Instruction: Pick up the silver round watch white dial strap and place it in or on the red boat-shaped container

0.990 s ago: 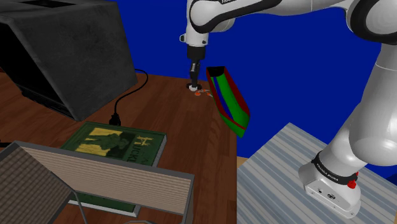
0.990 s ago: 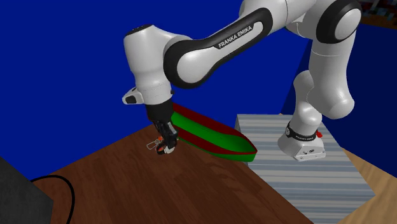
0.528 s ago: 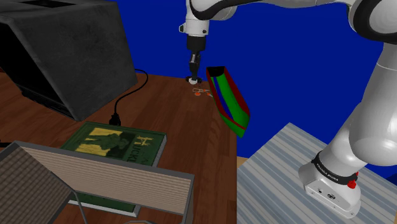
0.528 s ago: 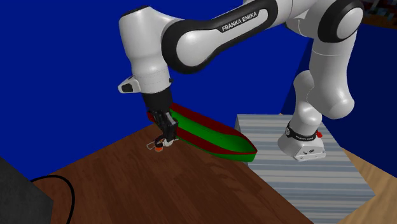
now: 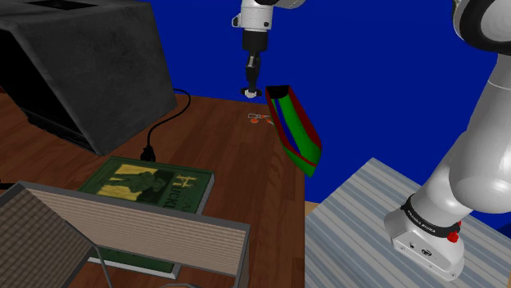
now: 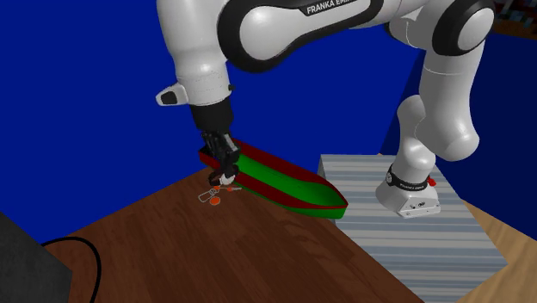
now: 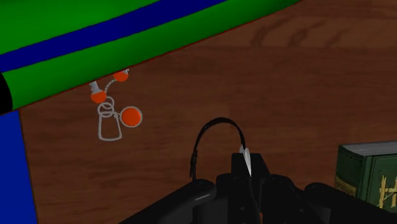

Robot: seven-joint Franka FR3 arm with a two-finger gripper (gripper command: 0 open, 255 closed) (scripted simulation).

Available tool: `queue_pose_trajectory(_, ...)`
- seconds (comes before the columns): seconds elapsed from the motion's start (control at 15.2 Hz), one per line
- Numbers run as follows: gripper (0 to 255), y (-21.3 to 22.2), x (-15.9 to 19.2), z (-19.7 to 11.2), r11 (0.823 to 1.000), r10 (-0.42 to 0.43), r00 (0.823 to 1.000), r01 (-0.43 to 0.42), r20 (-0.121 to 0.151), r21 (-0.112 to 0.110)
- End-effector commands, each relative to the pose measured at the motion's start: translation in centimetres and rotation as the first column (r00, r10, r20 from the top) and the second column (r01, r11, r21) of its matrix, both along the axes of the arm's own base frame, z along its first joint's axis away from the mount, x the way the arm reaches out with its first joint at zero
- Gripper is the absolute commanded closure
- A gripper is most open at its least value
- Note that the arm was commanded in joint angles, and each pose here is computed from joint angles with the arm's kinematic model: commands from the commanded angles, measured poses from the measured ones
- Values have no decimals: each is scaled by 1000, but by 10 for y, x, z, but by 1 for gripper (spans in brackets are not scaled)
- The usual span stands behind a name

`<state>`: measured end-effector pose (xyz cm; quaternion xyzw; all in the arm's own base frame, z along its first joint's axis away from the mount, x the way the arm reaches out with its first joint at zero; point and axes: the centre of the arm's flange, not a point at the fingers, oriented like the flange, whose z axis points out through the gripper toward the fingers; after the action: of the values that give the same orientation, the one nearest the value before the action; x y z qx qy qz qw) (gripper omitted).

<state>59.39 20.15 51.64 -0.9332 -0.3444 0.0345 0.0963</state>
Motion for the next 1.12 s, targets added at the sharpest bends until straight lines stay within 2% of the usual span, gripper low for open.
queue_pose_trajectory(0.0,255,-14,-14,5,1000,0,1000,0,0,0)
queue_pose_trajectory(0.66,255,-112,-101,24,1000,0,1000,0,0,0)
queue_pose_trajectory(1.06,255,-114,-103,-2,1000,0,1000,0,0,0)
